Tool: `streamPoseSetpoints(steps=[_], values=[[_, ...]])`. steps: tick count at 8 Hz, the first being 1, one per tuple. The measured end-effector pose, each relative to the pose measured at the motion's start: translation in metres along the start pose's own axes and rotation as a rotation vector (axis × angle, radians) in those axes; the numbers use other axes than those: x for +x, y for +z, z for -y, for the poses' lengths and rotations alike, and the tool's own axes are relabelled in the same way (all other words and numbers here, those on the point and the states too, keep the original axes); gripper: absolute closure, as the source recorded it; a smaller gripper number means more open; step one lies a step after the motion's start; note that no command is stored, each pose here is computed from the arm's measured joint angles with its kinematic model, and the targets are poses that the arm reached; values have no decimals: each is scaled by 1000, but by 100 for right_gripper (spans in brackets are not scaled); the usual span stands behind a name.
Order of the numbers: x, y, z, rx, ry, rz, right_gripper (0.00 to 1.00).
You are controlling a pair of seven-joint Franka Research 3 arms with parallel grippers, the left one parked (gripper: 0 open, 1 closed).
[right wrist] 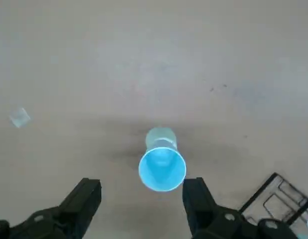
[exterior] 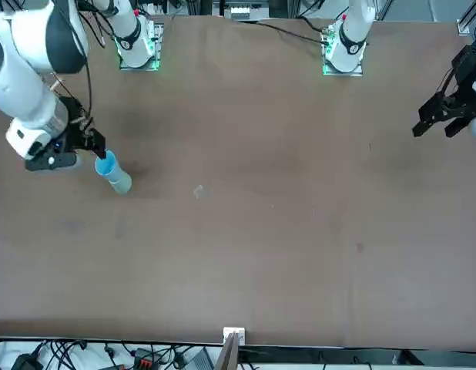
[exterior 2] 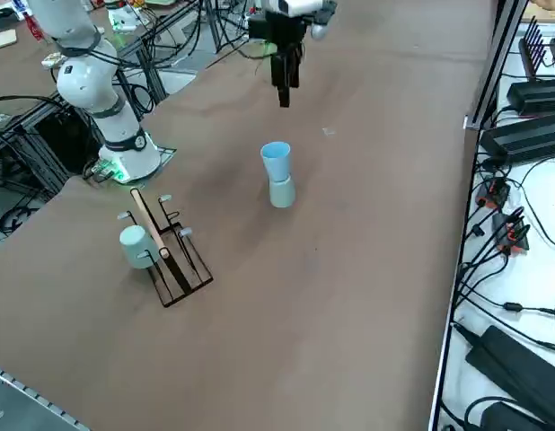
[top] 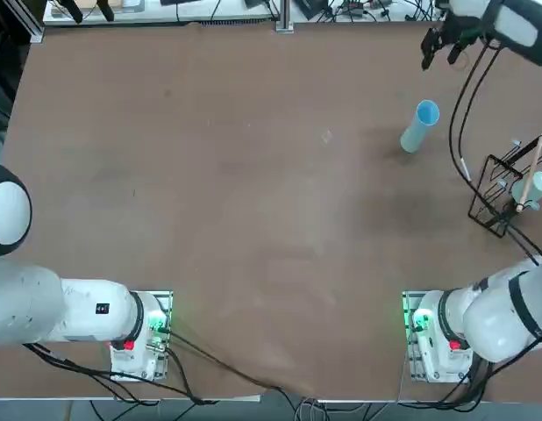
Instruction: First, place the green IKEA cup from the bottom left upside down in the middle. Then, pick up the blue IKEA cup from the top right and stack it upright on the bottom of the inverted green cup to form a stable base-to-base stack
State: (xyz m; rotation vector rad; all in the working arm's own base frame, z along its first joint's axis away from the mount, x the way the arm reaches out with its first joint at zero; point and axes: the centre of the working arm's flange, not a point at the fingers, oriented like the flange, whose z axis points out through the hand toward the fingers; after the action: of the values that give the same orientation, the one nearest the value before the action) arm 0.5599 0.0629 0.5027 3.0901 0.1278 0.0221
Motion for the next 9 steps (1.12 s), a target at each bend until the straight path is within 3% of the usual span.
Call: streamPoseSetpoints(steps=[3,6,9], values=[[-15,-54,-1,75,53,-68,0],[-17,-105,-10,83,65,-81,0],[-9,-111,-9,74,70,-94,0]])
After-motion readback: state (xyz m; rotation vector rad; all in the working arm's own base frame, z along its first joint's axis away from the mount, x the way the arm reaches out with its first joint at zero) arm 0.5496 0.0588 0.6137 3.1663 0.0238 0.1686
